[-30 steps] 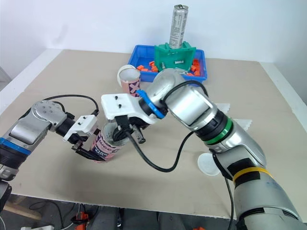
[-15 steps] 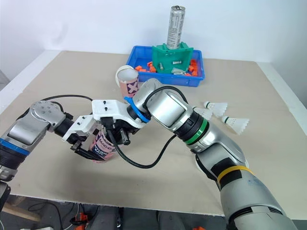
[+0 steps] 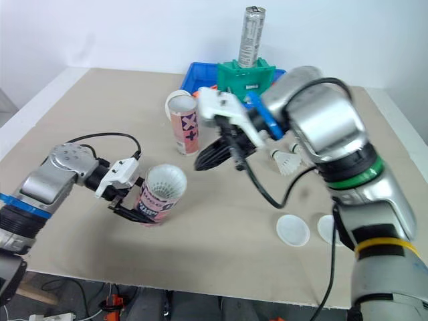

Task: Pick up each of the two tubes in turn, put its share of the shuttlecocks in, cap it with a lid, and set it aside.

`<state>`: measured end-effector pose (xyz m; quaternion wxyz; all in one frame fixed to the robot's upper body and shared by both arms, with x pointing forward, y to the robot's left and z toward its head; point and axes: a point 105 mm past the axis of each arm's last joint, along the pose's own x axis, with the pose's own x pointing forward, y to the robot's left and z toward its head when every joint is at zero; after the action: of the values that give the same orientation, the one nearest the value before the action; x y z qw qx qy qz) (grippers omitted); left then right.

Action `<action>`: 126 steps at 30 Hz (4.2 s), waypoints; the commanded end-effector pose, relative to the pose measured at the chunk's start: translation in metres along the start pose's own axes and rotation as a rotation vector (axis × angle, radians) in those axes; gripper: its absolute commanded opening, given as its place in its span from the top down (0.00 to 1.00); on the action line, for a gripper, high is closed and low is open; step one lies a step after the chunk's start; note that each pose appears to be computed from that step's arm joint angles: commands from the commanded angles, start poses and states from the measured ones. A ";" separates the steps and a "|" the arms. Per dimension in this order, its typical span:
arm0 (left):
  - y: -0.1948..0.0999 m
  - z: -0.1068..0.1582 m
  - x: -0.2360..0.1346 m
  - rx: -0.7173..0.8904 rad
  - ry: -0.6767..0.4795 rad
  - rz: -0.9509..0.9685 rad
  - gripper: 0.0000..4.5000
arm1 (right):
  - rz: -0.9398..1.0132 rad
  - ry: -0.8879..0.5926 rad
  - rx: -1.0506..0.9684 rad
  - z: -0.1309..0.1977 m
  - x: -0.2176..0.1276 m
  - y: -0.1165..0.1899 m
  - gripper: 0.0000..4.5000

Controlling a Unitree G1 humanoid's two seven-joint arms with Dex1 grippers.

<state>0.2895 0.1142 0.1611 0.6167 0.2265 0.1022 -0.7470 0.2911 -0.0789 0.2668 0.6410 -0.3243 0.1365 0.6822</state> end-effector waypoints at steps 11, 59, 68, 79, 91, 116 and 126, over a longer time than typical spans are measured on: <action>0.014 0.024 0.062 -0.008 -0.379 0.149 0.28 | -0.214 0.284 0.255 -0.115 -0.065 0.045 0.02; 0.023 -0.030 0.105 -0.039 -0.309 0.184 0.28 | -0.120 0.515 0.253 -0.184 -0.036 0.054 0.98; 0.025 -0.034 0.105 -0.057 -0.290 0.157 0.28 | -0.191 0.374 0.180 -0.137 -0.038 0.032 0.98; 0.028 -0.035 0.103 -0.058 -0.274 0.132 0.28 | -0.255 0.201 -0.163 -0.015 -0.062 -0.004 0.98; 0.027 -0.035 0.099 -0.042 -0.249 0.106 0.28 | -0.042 0.129 -0.434 0.052 -0.006 -0.016 0.98; 0.025 -0.038 0.096 -0.057 -0.228 0.099 0.28 | 0.056 0.185 -0.496 0.042 0.002 -0.009 0.98; 0.025 -0.039 0.094 -0.060 -0.227 0.113 0.28 | 0.098 0.226 -0.516 0.032 0.004 -0.003 0.98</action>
<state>0.3086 0.0309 0.1065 0.6614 0.1186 -0.0070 -0.7406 0.2954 -0.0539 0.2873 0.5127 -0.5293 0.0456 0.6745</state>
